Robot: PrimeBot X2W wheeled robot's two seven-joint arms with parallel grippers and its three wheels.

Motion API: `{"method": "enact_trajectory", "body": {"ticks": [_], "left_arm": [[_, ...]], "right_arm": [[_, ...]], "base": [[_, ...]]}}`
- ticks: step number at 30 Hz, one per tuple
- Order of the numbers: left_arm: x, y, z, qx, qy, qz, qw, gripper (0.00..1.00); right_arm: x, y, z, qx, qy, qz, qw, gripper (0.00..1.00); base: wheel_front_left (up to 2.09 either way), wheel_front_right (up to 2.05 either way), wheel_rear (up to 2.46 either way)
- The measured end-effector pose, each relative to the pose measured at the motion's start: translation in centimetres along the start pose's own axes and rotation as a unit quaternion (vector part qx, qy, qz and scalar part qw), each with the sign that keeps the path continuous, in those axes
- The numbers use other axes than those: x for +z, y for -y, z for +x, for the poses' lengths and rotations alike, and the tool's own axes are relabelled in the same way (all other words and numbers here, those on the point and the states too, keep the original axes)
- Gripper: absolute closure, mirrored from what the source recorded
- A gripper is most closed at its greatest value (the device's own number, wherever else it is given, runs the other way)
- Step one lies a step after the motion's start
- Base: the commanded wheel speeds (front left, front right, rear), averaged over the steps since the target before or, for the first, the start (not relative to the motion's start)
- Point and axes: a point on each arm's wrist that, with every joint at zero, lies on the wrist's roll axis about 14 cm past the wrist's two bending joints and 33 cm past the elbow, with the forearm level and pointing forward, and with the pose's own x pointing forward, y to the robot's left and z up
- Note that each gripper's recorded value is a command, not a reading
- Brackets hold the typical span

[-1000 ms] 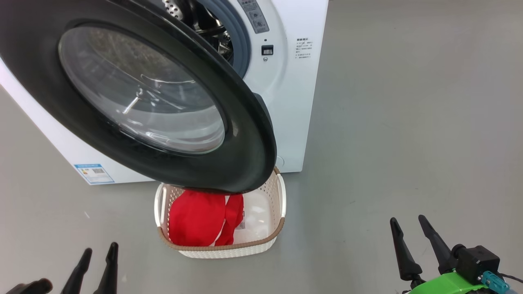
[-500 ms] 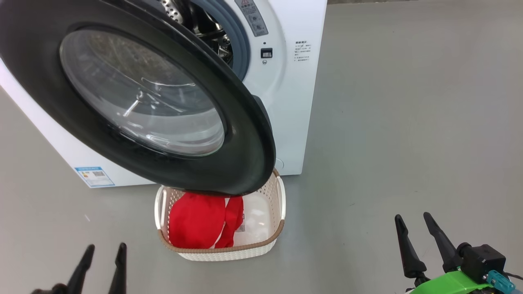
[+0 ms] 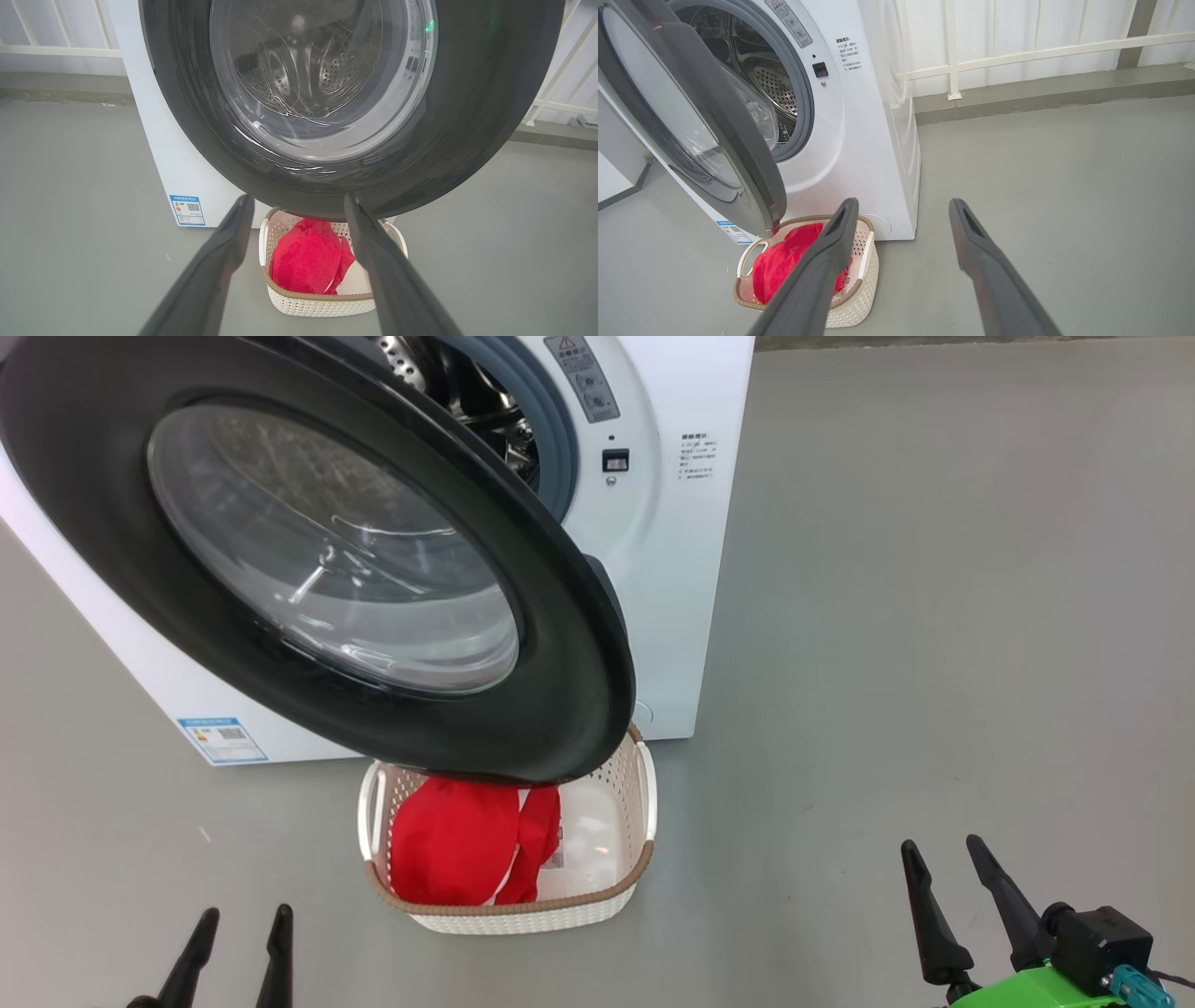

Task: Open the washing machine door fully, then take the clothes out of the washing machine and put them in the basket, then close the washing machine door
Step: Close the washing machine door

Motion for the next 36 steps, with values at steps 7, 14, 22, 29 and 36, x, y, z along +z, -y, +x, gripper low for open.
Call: {"method": "enact_trajectory", "body": {"ticks": [7,14,22,29,36], "left_arm": [[0.0,0.2,-0.1,-0.001,0.001,-0.001,1.000,0.00],[-0.2,0.2,-0.3,0.004,-0.001,-0.007,1.000,0.00],[0.0,-0.4,-1.3,0.024,0.007,-0.016,1.000,0.00],[0.2,-1.0,-2.1,0.042,0.014,-0.025,0.999,0.00],[0.4,-1.5,-2.1,0.055,0.017,-0.028,0.998,0.00]], "right_arm": [[-0.1,-0.3,0.1,0.005,-0.002,0.000,1.000,0.00],[-0.6,-2.2,0.8,0.034,-0.010,-0.002,0.999,1.00],[0.7,-7.1,3.4,0.106,0.008,0.000,0.994,1.00],[1.9,-11.9,5.8,0.175,0.024,-0.001,0.984,1.00],[2.7,-16.3,7.9,0.235,0.034,-0.007,0.971,1.00]], "base": [[0.00,0.00,0.00],[0.00,0.00,0.00],[0.00,0.00,0.00],[0.00,0.00,0.00],[0.00,0.00,0.00]]}}
